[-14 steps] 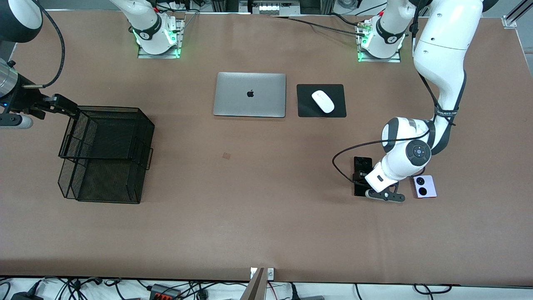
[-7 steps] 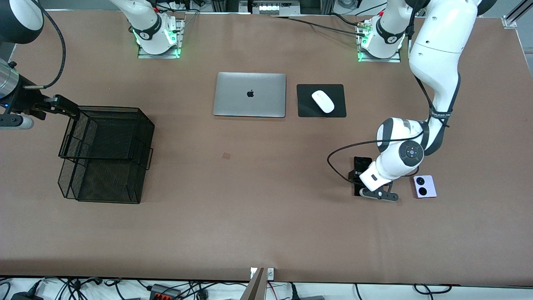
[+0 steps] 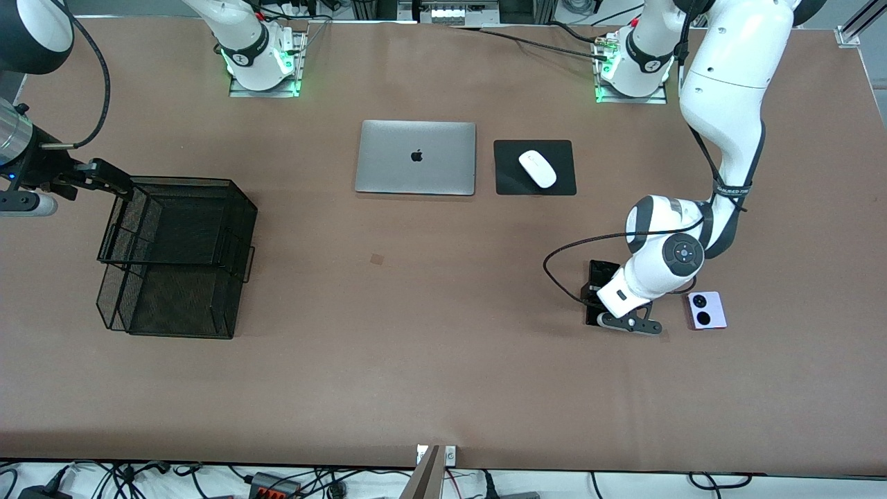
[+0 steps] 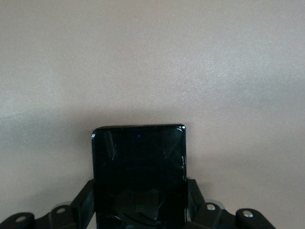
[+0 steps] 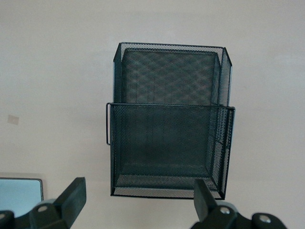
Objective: Place phones with both arms
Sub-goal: 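Lower the left gripper, grasp the tall black phone and lift it, then carry the black phone beside the laptop and lower it with the left gripper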
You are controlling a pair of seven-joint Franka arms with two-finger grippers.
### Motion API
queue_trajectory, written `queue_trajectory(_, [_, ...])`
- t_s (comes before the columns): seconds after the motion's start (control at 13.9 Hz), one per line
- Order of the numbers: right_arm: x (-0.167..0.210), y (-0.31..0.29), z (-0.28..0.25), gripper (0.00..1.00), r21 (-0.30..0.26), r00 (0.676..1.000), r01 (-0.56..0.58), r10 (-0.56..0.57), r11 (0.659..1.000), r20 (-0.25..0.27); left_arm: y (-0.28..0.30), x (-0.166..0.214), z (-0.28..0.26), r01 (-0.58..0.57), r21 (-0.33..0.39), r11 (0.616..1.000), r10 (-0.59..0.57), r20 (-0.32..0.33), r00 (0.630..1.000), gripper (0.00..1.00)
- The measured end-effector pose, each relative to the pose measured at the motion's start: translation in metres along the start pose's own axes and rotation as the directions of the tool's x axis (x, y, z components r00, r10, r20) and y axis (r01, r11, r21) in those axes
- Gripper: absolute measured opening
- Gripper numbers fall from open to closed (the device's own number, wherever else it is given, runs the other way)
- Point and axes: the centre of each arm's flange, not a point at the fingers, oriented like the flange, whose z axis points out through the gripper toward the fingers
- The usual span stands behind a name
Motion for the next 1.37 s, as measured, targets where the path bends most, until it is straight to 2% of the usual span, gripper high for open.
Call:
queue_trajectory(0.14, [0.000,0.000,0.000,1.00,0.000,1.000,0.000,0.000,1.000,0.000,0.001,0.002,-0.002,0.004,-0.001,1.000,-0.004,0.000,1.000,0.79])
queue_trajectory(0.29, [0.000,0.000,0.000,1.00,0.000,1.000,0.000,0.000,1.000,-0.001,0.007,0.007,-0.010,0.028,-0.005,1.000,-0.028,0.028,0.999,0.79])
queue_trajectory(0.58, [0.001,0.000,0.002,1.00,0.000,1.000,0.000,0.000,1.000,0.001,0.054,0.026,-0.042,0.146,-0.006,0.989,-0.145,0.084,0.986,0.79])
queue_trajectory(0.87, [0.004,0.000,0.006,1.00,0.000,1.000,0.000,0.000,1.000,0.000,0.125,0.032,-0.070,0.288,-0.036,0.957,-0.282,0.117,0.952,0.79])
queue_trajectory(1.15, [0.007,0.001,0.010,1.00,-0.001,1.000,0.003,-0.003,1.000,-0.006,0.220,0.028,-0.082,0.424,-0.055,0.904,-0.416,0.110,0.903,0.79])
queue_trajectory(1.37, [0.008,0.002,0.011,1.00,-0.001,1.000,0.003,-0.003,1.000,-0.005,0.294,0.023,-0.081,0.451,-0.090,0.888,-0.443,0.099,0.891,0.79])
